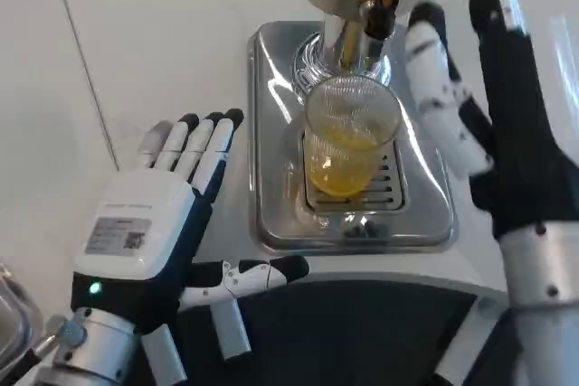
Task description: Grasp the cup under the faucet to collect the drink, then remove the cup.
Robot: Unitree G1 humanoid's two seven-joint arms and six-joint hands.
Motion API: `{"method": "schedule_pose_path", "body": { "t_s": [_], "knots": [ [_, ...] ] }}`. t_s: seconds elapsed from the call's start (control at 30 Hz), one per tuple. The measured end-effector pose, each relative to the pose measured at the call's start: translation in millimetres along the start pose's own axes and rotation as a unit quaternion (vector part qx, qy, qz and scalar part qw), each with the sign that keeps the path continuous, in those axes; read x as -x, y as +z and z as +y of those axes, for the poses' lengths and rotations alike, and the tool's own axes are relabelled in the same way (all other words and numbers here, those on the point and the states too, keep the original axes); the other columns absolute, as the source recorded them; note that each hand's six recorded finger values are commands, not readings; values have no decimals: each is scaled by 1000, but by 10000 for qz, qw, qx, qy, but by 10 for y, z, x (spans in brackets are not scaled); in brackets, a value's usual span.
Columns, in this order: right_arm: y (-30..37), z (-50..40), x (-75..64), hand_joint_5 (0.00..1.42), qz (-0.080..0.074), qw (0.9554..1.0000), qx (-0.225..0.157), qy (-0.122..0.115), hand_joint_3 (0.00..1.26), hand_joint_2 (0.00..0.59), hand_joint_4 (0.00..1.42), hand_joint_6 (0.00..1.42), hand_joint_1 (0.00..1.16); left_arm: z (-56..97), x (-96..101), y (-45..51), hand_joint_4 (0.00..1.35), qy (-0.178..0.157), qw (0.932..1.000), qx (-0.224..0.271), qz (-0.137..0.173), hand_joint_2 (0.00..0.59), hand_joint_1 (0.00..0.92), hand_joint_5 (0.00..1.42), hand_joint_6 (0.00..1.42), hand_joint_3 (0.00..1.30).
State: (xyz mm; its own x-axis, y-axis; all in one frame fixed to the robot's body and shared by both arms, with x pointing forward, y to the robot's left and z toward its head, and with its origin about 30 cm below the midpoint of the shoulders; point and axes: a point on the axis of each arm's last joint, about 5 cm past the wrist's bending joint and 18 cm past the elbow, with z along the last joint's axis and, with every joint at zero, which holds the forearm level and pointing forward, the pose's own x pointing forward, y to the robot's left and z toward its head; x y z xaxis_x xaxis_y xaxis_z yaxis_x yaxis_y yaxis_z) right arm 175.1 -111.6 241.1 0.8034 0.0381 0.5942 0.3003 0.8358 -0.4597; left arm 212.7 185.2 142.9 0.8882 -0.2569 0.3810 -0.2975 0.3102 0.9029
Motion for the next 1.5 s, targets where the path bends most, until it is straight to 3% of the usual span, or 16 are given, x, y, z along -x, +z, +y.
{"method": "schedule_pose_path", "body": {
  "t_s": [0.13, 0.37, 0.5, 0.57, 0.7, 0.8, 1.07, 1.3, 1.5],
  "knots": [
    [-102, -181, 216, 0, -7, 9983, 494, 294, 0, 555, 0, 0, 255, -30, -62, -10, 0, 19, 9999, 141, 48, 39, 0, 0, 0, 0],
    [-161, -487, 411, 0, -100, 9925, 1158, 369, 0, 544, 0, 0, 284, -59, -241, 46, 0, 176, 9994, 284, -73, 33, 0, 0, 4, 0],
    [-193, -628, 511, 0, -46, 9854, 1578, 635, 0, 532, 0, 0, 356, -100, -308, 74, 0, 178, 9991, 385, -74, 27, 0, 0, 7, 0],
    [-174, -672, 596, 0, -133, 9809, 1736, 867, 0, 518, 0, 0, 374, -135, -347, 117, 0, 198, 9983, 545, -85, 22, 0, 2, 17, 0],
    [-156, -710, 735, 0, -181, 9755, 1855, 1171, 0, 509, 0, 0, 382, -175, -407, 147, 0, 230, 9973, 699, -66, 16, 0, 6, 21, 0],
    [-162, -756, 820, 0, -101, 9726, 1901, 1336, 0, 504, 0, 0, 384, -204, -456, 160, 0, 243, 9957, 893, -33, 9, 0, 24, 36, 0],
    [-154, -867, 976, 0, -54, 9650, 2067, 1611, 0, 492, 0, 0, 373, -278, -575, 197, 0, 378, 9918, 1217, -68, 9, 24, 71, 81, 0],
    [-164, -903, 1044, 0, 39, 9625, 2027, 1805, 0, 473, 0, 0, 353, -364, -675, 237, 0, 402, 9898, 1349, -234, 14, 173, 142, 153, 0],
    [-168, -897, 1051, 0, 83, 9607, 1996, 1927, 0, 464, 0, 0, 342, -430, -751, 290, 0, 517, 9852, 1610, -277, 18, 209, 190, 209, 0]
  ]
}}
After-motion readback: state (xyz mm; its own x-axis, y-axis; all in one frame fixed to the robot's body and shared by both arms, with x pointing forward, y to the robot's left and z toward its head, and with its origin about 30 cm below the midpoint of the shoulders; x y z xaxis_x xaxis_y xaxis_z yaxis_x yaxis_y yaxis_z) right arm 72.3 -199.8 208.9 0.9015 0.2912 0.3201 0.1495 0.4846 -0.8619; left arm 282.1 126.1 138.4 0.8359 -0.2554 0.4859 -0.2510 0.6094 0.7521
